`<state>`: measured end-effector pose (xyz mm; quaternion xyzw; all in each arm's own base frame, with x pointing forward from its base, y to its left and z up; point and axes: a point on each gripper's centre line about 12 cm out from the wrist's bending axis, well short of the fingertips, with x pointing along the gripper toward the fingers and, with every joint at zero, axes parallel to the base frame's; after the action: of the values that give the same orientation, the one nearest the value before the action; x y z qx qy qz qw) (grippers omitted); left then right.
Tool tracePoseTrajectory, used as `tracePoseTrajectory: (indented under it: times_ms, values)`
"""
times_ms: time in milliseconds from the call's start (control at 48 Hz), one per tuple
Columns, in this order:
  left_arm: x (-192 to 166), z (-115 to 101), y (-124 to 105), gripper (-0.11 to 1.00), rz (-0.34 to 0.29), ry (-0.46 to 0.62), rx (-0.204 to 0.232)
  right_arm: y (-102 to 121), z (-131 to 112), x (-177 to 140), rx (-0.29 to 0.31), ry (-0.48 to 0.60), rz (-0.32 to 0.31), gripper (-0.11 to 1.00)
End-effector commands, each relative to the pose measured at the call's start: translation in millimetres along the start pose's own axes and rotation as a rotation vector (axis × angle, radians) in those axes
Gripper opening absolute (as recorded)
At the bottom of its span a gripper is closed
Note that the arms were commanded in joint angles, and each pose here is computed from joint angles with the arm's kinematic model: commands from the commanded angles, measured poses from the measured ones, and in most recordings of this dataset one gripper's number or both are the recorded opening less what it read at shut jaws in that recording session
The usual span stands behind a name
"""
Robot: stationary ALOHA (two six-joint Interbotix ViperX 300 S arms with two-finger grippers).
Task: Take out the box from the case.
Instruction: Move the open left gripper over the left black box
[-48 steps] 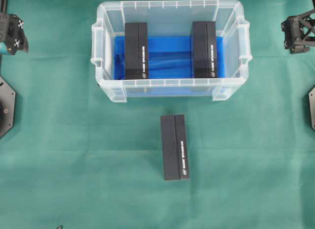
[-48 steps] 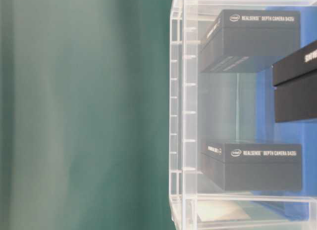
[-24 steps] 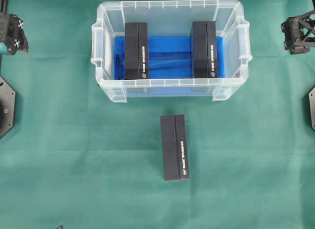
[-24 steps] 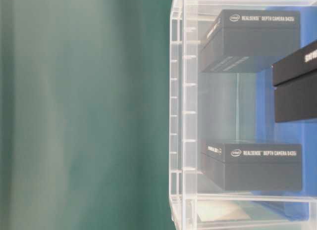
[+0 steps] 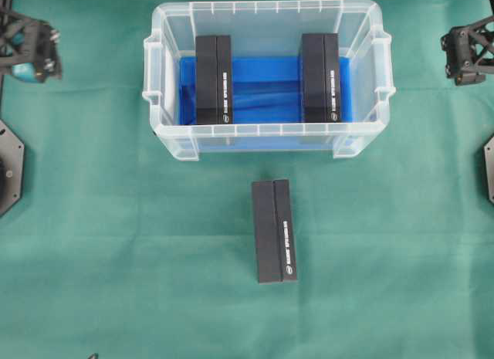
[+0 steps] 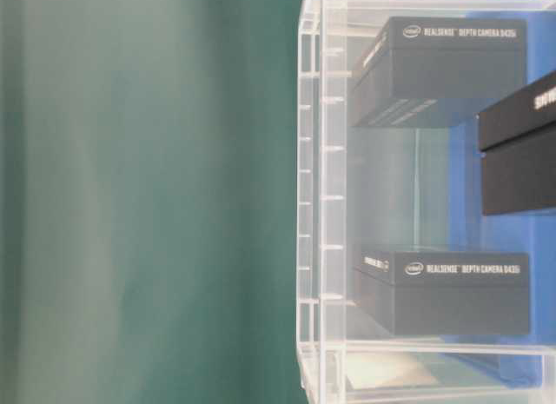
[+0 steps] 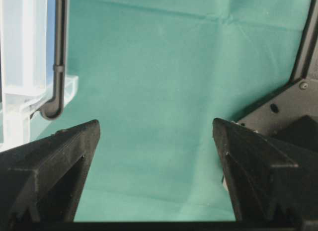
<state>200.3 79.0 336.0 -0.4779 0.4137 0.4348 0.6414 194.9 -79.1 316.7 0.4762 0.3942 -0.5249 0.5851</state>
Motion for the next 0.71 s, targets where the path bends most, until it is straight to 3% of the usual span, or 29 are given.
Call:
tracePoseTrajectory:
  times_ms: [0,250,688]
  values:
    - [-4.8,7.2,-20.4,0.92,-0.044,-0.020,0.014,0.2,1.7,-3.7,0.004,-0.006,0.012,0.90]
    - [10.6,15.7,-71.1,0.92,-0.034,0.003,0.028,0.4,1.4,-3.7,0.002,-0.005,0.012,0.90]
    - [24.9,25.9,-137.4,0.92,-0.049,0.009,0.025,0.4,2.2,-2.4,-0.032,-0.012,0.010,0.90]
